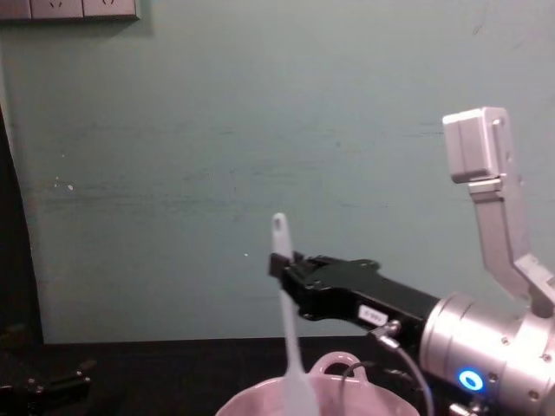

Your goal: Use the one hand to pick up the spoon and stir the clear water in the bowl.

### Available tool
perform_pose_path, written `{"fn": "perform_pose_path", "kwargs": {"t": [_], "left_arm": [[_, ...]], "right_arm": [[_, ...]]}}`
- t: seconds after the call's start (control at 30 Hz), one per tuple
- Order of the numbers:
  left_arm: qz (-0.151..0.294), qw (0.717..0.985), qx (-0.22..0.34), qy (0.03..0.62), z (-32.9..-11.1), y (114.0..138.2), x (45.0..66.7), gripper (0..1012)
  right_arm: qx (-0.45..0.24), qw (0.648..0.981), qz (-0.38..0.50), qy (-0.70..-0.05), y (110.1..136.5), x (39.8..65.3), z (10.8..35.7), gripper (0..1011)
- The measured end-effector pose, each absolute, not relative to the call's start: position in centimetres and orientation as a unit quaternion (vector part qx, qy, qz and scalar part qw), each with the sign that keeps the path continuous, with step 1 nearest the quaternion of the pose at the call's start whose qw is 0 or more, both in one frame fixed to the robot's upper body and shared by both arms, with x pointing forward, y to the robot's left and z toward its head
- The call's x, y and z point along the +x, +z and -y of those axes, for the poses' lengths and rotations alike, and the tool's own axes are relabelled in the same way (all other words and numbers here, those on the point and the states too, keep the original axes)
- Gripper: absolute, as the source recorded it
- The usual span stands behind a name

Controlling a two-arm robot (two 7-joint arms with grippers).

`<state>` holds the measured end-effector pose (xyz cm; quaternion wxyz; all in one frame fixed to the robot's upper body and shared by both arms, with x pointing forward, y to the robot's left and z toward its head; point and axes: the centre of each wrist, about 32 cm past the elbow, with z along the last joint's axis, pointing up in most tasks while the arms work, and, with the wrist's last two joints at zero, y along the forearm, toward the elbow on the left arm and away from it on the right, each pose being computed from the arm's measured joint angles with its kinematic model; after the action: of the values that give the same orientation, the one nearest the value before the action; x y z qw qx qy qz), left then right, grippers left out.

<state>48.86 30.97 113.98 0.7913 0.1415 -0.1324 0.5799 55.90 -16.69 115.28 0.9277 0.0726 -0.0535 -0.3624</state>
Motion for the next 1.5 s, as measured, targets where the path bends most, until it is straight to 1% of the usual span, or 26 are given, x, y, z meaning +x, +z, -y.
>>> {"fn": "perform_pose_path", "kwargs": {"t": [0.13, 0.3, 0.47, 0.57, 0.7, 0.8, 0.93, 1.0, 1.07, 1.2, 1.27, 1.37, 1.5], "left_arm": [[0.132, 0.791, 0.141, 0.580, -31.0, 114.0, 48.9, 1011], [0.132, 0.791, 0.141, 0.580, -31.0, 114.0, 48.9, 1011], [0.132, 0.791, 0.141, 0.580, -31.0, 114.0, 48.9, 1011], [0.132, 0.791, 0.141, 0.580, -31.0, 114.0, 48.9, 1011], [0.132, 0.791, 0.141, 0.580, -31.0, 114.0, 48.9, 1011], [0.132, 0.791, 0.142, 0.580, -31.0, 114.0, 48.9, 1011], [0.132, 0.791, 0.141, 0.580, -31.0, 114.0, 48.9, 1011], [0.132, 0.791, 0.141, 0.580, -31.0, 114.0, 48.9, 1011], [0.132, 0.791, 0.141, 0.580, -31.0, 114.0, 48.9, 1011], [0.132, 0.791, 0.141, 0.580, -31.0, 114.0, 48.9, 1011], [0.132, 0.791, 0.141, 0.580, -31.0, 114.0, 48.9, 1011], [0.132, 0.791, 0.141, 0.580, -31.0, 114.0, 48.9, 1011], [0.132, 0.791, 0.141, 0.580, -31.0, 114.0, 48.9, 1011]], "right_arm": [[0.064, 0.916, 0.071, -0.391, 115.4, 56.0, 18.0, 114], [0.055, 0.912, 0.078, -0.399, 115.7, 55.2, 19.6, 114], [0.045, 0.923, 0.066, -0.376, 116.0, 53.5, 21.1, 114], [0.048, 0.933, 0.051, -0.354, 116.2, 52.5, 21.2, 114], [0.055, 0.946, 0.035, -0.319, 116.3, 51.7, 20.7, 114], [0.064, 0.952, 0.029, -0.297, 116.4, 51.5, 19.8, 114], [0.075, 0.956, 0.029, -0.282, 116.3, 52.0, 18.5, 113], [0.080, 0.956, 0.031, -0.281, 116.1, 52.7, 17.6, 114], [0.082, 0.954, 0.034, -0.285, 115.9, 53.1, 17.0, 114], [0.086, 0.944, 0.054, -0.315, 115.3, 54.7, 15.9, 114], [0.085, 0.939, 0.062, -0.327, 115.1, 55.1, 15.8, 114], [0.082, 0.924, 0.085, -0.364, 114.7, 56.3, 15.7, 114], [0.078, 0.912, 0.101, -0.390, 114.7, 56.9, 16.1, 114]]}}
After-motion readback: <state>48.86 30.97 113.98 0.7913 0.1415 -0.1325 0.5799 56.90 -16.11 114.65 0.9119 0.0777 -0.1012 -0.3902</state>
